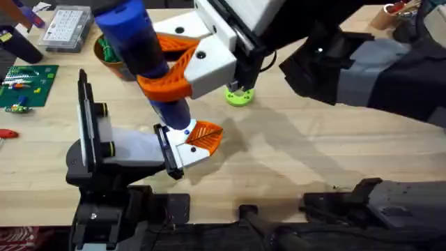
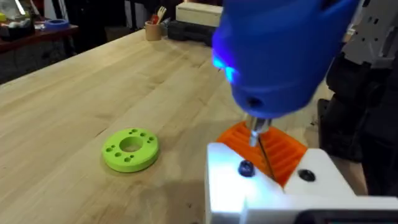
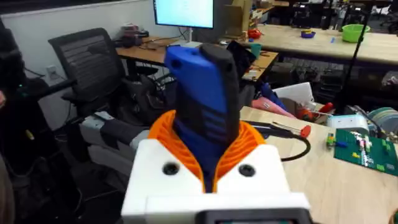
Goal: Pick up the gripper from the table and insert it into the empty holder that is missing its gripper. Then pick up a screw, insert it into the mounting hole, and use the screwdriver to tighten it. Finally, clean up the table by picking up the vegetable and placing it into the bucket.
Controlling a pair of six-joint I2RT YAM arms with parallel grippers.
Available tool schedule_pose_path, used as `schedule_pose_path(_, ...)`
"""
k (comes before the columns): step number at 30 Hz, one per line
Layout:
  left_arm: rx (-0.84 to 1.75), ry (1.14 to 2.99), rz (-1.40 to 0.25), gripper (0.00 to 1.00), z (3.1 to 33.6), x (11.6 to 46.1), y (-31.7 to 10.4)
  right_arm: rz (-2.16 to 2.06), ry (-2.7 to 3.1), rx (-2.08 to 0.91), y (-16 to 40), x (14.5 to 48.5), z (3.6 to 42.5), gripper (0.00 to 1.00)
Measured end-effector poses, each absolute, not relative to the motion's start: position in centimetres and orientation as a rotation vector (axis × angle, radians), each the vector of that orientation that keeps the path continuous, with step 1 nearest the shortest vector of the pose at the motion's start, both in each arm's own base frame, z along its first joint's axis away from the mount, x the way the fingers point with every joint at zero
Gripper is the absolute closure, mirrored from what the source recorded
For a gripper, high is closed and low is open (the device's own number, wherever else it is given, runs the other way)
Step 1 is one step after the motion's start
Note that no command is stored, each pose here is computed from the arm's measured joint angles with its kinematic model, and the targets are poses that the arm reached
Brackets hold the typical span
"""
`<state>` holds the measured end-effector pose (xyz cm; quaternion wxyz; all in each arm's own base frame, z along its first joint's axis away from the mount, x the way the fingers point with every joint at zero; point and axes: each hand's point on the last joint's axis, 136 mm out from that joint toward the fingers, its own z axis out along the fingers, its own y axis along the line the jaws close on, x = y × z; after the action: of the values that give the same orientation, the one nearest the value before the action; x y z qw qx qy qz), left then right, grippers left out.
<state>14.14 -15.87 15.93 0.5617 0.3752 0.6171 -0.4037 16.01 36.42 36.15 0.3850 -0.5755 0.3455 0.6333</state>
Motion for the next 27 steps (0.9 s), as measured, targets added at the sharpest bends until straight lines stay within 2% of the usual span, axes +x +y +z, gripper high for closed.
schedule_pose_path(27, 0.884, 1.453, -0.951, 0.982, 15.93, 14.14, -15.87, 1.592, 0.865, -1.462, 36.06, 16.22, 35.57, 0.957)
